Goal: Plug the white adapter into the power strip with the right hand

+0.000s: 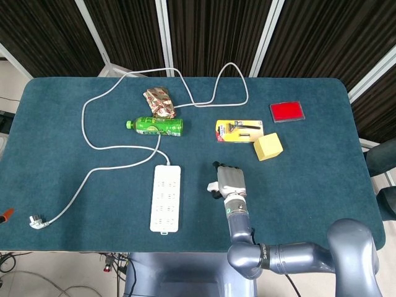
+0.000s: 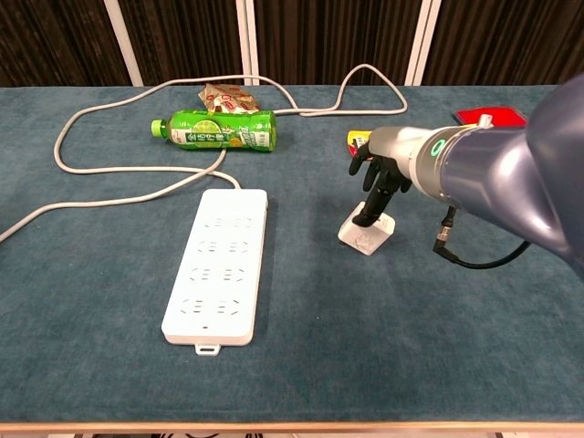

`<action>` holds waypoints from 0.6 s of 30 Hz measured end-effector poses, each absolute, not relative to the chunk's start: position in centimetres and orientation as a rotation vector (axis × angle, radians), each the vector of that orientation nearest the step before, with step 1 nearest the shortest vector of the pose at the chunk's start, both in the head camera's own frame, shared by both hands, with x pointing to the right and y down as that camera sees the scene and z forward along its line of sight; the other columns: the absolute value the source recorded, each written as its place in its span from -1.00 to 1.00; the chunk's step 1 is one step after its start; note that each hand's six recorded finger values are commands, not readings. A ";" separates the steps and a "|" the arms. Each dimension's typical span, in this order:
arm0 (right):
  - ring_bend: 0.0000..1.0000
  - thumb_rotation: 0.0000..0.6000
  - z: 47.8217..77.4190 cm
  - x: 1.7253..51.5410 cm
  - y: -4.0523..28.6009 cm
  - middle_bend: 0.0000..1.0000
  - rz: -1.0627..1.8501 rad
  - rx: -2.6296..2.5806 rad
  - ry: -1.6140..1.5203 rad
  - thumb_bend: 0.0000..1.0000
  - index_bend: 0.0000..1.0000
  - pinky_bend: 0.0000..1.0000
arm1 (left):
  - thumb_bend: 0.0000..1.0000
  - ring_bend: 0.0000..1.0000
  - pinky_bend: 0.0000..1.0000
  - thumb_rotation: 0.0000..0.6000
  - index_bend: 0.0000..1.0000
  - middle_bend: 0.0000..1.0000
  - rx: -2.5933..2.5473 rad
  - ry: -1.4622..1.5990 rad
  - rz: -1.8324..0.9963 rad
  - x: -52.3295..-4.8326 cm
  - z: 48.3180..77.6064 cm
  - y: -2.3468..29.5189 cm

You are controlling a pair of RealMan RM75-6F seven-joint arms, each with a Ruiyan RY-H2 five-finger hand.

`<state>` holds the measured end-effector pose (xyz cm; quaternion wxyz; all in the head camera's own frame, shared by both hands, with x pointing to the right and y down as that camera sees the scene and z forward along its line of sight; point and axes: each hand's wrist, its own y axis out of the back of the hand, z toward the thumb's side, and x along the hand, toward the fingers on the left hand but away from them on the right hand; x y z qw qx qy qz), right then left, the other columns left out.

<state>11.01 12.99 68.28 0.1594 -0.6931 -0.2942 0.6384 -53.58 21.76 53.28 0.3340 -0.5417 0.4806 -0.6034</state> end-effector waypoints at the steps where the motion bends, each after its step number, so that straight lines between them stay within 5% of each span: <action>1: -0.38 1.00 68.4 11.1 13.1 -0.46 1.827 -1.981 -0.839 -0.27 -0.58 -0.56 | -0.84 -1.00 -1.00 1.00 -0.66 -1.00 -1.414 1.255 -1.575 -53.6 53.3 21.8; 18: -0.26 1.00 69.6 10.7 14.0 -0.35 1.841 -2.002 -0.835 -0.27 -0.43 -0.47 | -0.84 -1.00 -1.00 1.00 -0.63 -1.00 -1.423 1.255 -1.572 -53.5 53.2 21.8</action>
